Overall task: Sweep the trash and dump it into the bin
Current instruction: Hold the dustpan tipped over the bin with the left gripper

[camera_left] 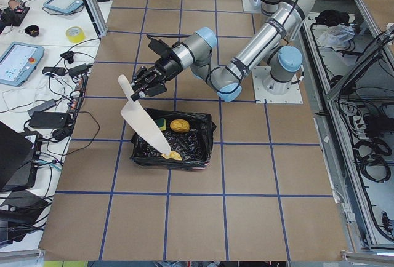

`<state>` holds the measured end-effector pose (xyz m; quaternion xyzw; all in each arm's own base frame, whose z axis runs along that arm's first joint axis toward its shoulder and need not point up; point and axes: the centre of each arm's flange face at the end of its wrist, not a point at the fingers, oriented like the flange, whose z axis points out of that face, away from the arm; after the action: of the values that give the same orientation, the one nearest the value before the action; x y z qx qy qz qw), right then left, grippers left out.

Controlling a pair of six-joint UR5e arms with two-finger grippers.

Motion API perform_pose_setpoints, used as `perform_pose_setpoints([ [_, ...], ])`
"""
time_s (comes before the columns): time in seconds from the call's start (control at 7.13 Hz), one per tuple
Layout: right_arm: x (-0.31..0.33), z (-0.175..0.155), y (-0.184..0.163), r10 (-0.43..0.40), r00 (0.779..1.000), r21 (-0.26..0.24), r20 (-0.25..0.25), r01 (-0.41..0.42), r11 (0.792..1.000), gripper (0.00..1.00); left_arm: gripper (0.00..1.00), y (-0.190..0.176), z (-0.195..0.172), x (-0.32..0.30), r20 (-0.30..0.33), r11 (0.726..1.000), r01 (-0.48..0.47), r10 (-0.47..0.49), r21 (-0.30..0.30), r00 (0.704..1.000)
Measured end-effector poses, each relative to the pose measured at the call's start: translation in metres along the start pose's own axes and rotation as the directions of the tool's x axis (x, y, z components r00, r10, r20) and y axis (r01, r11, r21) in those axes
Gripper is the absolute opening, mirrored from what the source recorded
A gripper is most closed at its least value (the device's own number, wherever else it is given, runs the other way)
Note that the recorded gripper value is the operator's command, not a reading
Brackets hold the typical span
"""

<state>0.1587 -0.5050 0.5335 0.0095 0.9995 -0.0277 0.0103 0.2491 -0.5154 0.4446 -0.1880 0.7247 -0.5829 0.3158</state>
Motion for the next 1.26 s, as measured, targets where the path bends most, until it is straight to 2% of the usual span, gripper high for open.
perform_pose_setpoints([
  [0.28,0.000,0.001,-0.001,-0.047,0.999,0.003,0.004,0.047,0.999,1.00,0.00,0.013,-0.007,0.011,0.046,1.000,0.017,-0.018,0.011,0.999],
  [0.56,0.000,0.001,-0.002,-0.111,0.994,0.008,-0.002,0.112,0.994,1.00,0.00,0.018,-0.007,0.013,0.065,1.000,0.027,-0.027,0.012,0.997],
  [0.98,0.000,0.003,-0.002,-0.124,0.992,0.002,-0.001,0.124,0.992,1.00,0.00,0.017,-0.006,0.014,0.075,1.000,0.014,-0.015,0.012,0.997],
  [1.12,0.000,0.003,-0.001,-0.124,0.992,0.000,-0.002,0.124,0.992,1.00,0.00,0.006,-0.002,0.015,0.059,0.999,-0.001,0.002,-0.033,0.998],
  [1.26,0.000,0.003,-0.001,-0.124,0.992,0.001,0.002,0.124,0.992,1.00,0.00,-0.017,0.009,0.015,0.036,0.993,-0.016,0.021,-0.113,0.999],
])
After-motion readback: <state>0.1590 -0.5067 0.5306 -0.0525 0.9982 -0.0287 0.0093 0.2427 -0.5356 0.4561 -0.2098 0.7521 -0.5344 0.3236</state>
